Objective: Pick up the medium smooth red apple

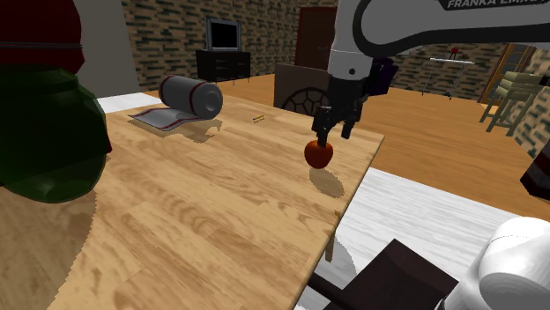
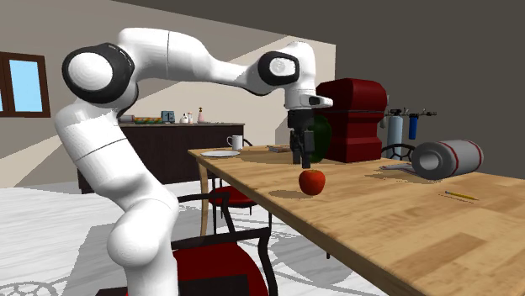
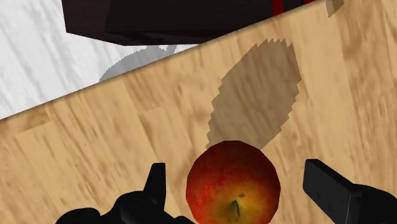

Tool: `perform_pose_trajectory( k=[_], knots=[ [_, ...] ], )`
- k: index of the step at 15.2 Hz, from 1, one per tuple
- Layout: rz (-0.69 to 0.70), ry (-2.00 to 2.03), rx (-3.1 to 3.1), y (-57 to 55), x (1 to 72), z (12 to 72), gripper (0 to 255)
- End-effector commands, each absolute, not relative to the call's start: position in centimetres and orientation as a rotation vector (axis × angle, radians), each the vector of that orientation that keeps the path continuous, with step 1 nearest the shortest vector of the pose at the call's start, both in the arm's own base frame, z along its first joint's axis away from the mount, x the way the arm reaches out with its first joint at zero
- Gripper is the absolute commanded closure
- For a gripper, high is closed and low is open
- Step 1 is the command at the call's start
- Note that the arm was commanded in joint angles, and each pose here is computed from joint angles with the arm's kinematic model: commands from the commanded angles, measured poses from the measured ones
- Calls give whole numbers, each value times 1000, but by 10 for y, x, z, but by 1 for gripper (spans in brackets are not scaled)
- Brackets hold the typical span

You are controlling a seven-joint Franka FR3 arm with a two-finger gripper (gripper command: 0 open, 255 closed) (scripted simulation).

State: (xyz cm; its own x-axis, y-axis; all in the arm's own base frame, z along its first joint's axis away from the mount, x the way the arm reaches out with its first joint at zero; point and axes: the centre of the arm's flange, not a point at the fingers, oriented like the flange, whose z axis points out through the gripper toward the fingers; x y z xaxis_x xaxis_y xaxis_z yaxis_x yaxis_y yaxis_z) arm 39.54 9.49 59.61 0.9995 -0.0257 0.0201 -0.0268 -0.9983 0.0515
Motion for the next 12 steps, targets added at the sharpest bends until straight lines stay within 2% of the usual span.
perform_pose_trajectory(
  k=[1,9,10,12],
  knots=[
    [32,-42,3073,103,406,593,0],
    [32,-42,3073,103,406,558,0],
    [32,-42,3073,103,407,558,255],
    [32,-42,3073,103,407,559,255]
  ],
)
